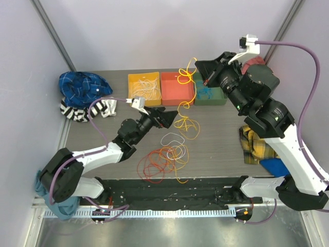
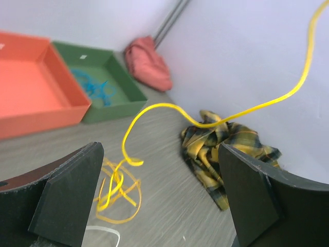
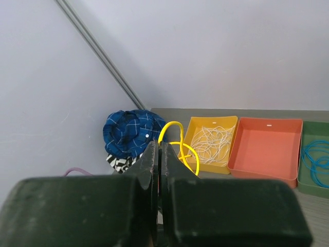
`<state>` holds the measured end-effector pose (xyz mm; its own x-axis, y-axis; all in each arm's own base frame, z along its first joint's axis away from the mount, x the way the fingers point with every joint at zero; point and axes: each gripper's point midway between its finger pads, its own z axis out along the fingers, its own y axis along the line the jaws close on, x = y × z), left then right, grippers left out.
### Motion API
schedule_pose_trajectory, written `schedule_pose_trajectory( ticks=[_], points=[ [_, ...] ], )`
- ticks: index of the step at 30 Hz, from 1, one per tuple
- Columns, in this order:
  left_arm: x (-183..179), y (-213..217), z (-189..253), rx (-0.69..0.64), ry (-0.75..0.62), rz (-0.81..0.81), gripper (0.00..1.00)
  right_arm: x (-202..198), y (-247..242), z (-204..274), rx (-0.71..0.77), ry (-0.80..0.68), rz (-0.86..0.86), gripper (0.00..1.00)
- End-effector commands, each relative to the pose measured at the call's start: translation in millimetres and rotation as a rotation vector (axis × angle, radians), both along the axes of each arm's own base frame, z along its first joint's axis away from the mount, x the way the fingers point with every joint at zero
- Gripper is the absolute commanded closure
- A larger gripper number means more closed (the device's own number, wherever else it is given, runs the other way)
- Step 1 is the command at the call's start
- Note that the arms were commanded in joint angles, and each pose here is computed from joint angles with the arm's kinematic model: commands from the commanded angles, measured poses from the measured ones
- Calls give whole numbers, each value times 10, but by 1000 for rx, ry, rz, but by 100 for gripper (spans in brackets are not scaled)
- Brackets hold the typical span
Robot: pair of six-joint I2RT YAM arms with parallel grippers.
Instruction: Untangle the cables
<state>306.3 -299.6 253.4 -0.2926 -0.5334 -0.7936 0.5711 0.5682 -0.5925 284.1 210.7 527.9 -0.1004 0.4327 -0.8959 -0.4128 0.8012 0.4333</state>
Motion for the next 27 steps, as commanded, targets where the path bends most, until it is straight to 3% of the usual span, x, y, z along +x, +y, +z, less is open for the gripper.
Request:
schedule_pose_trajectory(
  ticks=[1, 8, 13, 18, 22, 27],
  points=[
    [-134, -128, 844, -131, -339, -40, 0, -138, -64, 161, 44, -30, 26, 99],
    [39, -580, 772, 0, -414, -72, 0, -190, -46, 158, 56, -23, 51, 99],
    [201, -811, 485, 48, -385, -102, 0, -242, -116, 196, 53, -29, 42, 99],
    [262, -661, 295, 86, -336, -29, 0, -347, -569, 653, 43, -147, -102, 99],
    [321, -576, 168, 156, -305, 14, 0, -643, -982, 1200, 127, -274, -169, 99],
    [296, -448, 23, 160, -241, 47, 0, -767, -1224, 1254, 157, -291, -227, 99]
  ],
)
